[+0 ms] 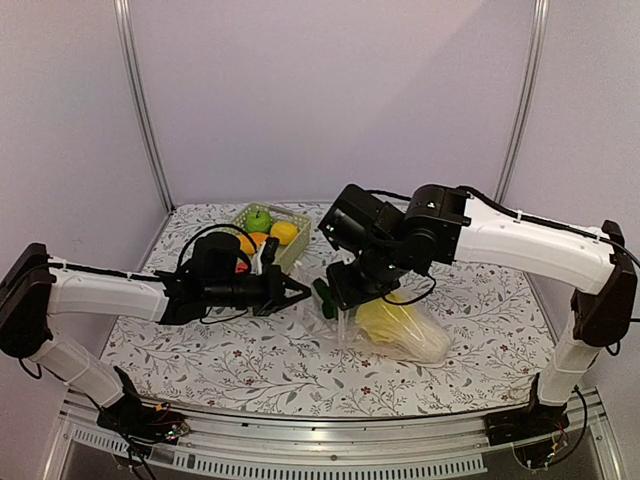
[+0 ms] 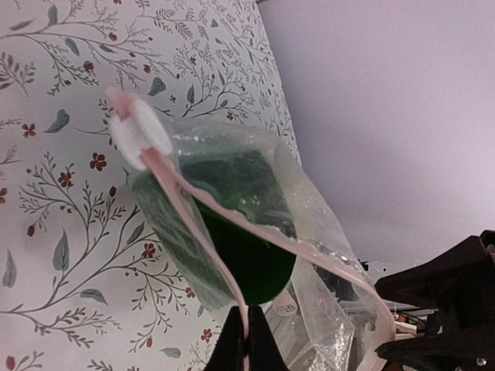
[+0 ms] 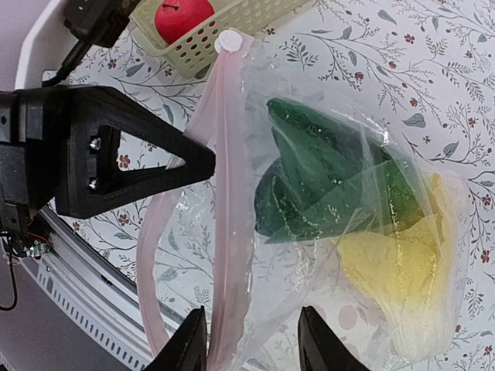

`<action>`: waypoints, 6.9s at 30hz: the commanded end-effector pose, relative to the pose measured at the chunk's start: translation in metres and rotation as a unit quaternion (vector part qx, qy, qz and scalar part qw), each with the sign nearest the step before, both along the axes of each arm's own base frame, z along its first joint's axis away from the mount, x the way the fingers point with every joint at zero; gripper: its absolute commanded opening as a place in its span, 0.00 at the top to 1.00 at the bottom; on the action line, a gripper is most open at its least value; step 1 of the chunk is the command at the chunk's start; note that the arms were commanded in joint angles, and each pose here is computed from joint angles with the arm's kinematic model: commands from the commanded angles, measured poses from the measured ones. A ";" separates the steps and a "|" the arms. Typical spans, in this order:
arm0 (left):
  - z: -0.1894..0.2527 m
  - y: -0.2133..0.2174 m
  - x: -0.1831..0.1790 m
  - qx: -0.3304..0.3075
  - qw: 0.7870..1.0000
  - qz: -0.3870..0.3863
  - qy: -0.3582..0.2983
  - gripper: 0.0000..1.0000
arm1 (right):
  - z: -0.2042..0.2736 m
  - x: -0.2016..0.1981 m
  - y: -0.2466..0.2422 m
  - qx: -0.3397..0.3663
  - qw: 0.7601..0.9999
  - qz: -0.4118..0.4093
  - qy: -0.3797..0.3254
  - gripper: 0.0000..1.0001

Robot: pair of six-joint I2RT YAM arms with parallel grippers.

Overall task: Place the food in the zip-top bag and seal the zipper
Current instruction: Pass from the left arm to the right, then pick up the fake fruit from the bin, then place the fake fruit in the zipper food storage bag, then adjust the fake fruit in the bin.

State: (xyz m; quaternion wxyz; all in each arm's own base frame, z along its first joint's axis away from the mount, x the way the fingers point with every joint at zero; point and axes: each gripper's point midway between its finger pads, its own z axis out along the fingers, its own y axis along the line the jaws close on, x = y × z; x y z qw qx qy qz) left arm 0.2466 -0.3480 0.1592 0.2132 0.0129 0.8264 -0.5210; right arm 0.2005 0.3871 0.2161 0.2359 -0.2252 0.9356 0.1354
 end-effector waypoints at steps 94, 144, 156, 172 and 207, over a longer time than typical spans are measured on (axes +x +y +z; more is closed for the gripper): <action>0.000 0.191 0.155 0.439 0.885 0.135 -0.080 0.28 | 0.060 0.010 0.013 0.051 0.998 -0.015 -0.036 1.00; 0.068 -0.028 -0.062 0.071 0.957 -0.217 -0.178 0.25 | 0.105 0.007 0.040 0.170 0.984 0.018 -0.055 1.00; 0.072 -0.024 -0.060 0.082 0.956 -0.210 -0.187 0.12 | 0.104 0.007 0.039 0.171 0.984 0.014 -0.055 1.00; 0.166 0.072 -0.039 0.153 0.943 -0.077 -0.285 0.03 | 0.101 0.012 0.024 0.161 0.985 -0.012 -0.065 1.00; -0.015 0.148 0.246 0.350 0.923 -0.067 -0.147 0.06 | 0.110 0.011 0.010 0.170 0.982 -0.027 -0.076 1.00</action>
